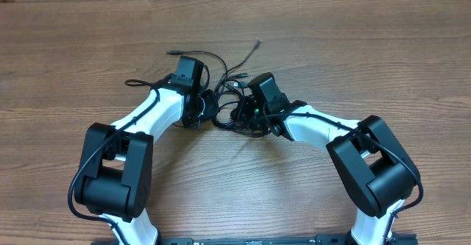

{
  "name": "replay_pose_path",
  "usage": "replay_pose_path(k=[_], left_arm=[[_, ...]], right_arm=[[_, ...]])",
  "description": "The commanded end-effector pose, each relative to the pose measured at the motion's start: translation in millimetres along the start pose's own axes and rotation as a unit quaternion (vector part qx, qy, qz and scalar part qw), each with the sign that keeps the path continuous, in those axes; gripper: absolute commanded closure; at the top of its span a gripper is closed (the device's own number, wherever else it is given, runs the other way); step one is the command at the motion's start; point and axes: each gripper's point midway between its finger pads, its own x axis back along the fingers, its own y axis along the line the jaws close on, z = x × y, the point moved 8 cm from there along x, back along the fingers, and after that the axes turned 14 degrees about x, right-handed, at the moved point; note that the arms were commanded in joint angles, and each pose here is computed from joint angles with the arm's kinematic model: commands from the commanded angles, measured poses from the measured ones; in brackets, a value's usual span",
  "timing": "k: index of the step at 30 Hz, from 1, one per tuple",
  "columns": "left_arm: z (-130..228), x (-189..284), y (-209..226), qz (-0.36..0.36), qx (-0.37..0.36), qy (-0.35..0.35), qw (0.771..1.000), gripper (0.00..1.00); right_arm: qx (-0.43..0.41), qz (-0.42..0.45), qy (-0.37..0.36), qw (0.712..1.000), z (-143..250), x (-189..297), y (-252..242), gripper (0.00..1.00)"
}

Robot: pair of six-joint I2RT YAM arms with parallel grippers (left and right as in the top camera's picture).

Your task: Untangle cables

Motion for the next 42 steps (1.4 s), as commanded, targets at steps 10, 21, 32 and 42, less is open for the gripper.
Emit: replay_pose_path(k=[10, 21, 32, 42], left_arm=[[-14, 56, -11, 0.155, -0.041, 0.035, 0.986, 0.96], [-26, 90, -3, 0.281, -0.019, 0.101, 0.954, 0.96], [-35, 75, 37, 0.107, 0.014, 0.023, 0.994, 0.96], [-19, 60, 37, 0.051, 0.011, 0.039, 0.998, 0.77]], right_arm=[[0.003, 0.011, -0.004, 1.0, -2, -3, -1, 0.95], [0.004, 0.014, -0.003, 1.0, -2, -3, -1, 0.95], [0.055, -0.022, 0.005, 0.998, -2, -3, 7, 0.81], [0.051, -0.03, 0.006, 0.998, -5, -1, 5, 0.62]])
